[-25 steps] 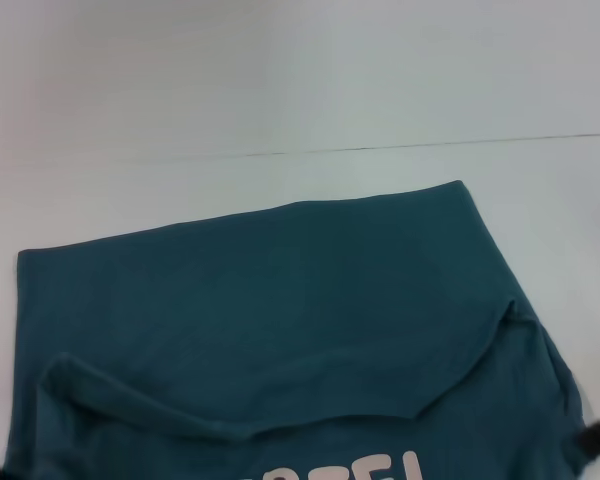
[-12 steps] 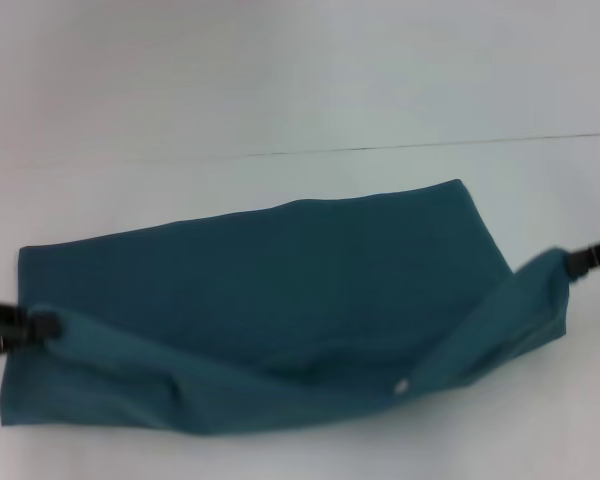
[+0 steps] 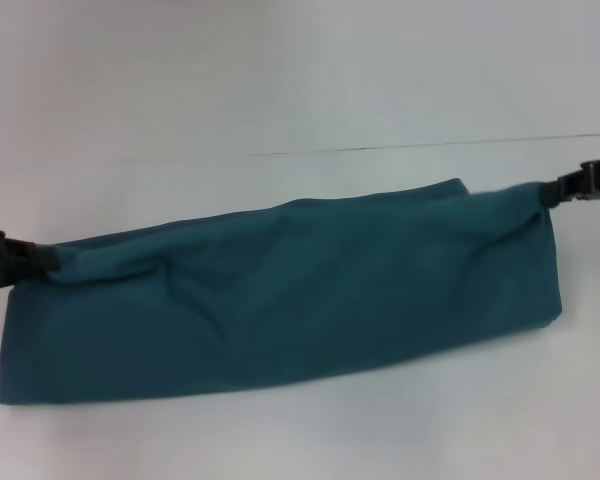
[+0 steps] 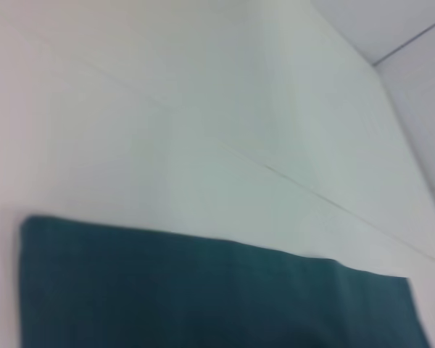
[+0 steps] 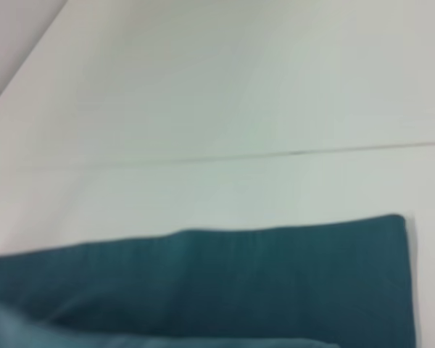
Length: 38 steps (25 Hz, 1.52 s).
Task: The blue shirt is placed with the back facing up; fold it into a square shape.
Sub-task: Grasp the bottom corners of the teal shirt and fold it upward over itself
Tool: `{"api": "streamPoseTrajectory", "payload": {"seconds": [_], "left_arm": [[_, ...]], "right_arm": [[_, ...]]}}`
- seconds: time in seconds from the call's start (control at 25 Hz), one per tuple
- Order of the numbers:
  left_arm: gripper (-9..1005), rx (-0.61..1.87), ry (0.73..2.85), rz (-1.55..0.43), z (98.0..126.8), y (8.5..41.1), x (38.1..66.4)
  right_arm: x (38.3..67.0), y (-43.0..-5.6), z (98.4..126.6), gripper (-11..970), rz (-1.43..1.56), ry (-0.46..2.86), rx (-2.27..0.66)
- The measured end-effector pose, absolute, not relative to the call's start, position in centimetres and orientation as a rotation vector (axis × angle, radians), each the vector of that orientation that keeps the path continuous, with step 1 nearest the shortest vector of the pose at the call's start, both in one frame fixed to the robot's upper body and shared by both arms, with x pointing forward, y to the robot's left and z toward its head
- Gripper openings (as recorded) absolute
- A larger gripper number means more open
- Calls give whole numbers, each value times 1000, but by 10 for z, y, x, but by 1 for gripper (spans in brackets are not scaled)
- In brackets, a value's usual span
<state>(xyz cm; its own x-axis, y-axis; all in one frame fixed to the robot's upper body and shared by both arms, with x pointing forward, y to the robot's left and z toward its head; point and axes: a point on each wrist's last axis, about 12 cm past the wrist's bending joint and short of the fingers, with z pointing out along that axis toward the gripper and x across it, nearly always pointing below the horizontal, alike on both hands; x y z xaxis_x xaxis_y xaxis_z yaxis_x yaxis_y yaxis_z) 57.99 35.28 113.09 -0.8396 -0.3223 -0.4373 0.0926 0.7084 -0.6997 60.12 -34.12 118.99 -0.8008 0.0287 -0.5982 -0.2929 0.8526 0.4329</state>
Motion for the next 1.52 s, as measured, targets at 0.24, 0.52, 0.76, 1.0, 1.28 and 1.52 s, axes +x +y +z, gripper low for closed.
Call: {"api": "streamPoseTrajectory", "payload": {"seconds": [0.24, 0.52, 0.76, 1.0, 1.28, 1.52], "left_arm": [[118, -134, 2390, -869, 1122, 337, 597], [118, -105, 2361, -720, 1119, 321, 615], [117, -111, 2333, -604, 1114, 316, 630], [117, -114, 2305, -540, 1111, 313, 638], [118, -105, 2301, -500, 1108, 306, 644], [118, -58, 2268, -451, 1108, 301, 649]], "right_arm": [[617, -332, 1175, 66, 680, 2379, -118], [636, -323, 1165, 66, 630, 2341, -57], [647, -319, 1159, 67, 578, 2320, -14], [655, -314, 1152, 67, 532, 2317, -9], [658, -311, 1149, 66, 500, 2309, -9], [662, -311, 1145, 63, 468, 2293, 10]]}}
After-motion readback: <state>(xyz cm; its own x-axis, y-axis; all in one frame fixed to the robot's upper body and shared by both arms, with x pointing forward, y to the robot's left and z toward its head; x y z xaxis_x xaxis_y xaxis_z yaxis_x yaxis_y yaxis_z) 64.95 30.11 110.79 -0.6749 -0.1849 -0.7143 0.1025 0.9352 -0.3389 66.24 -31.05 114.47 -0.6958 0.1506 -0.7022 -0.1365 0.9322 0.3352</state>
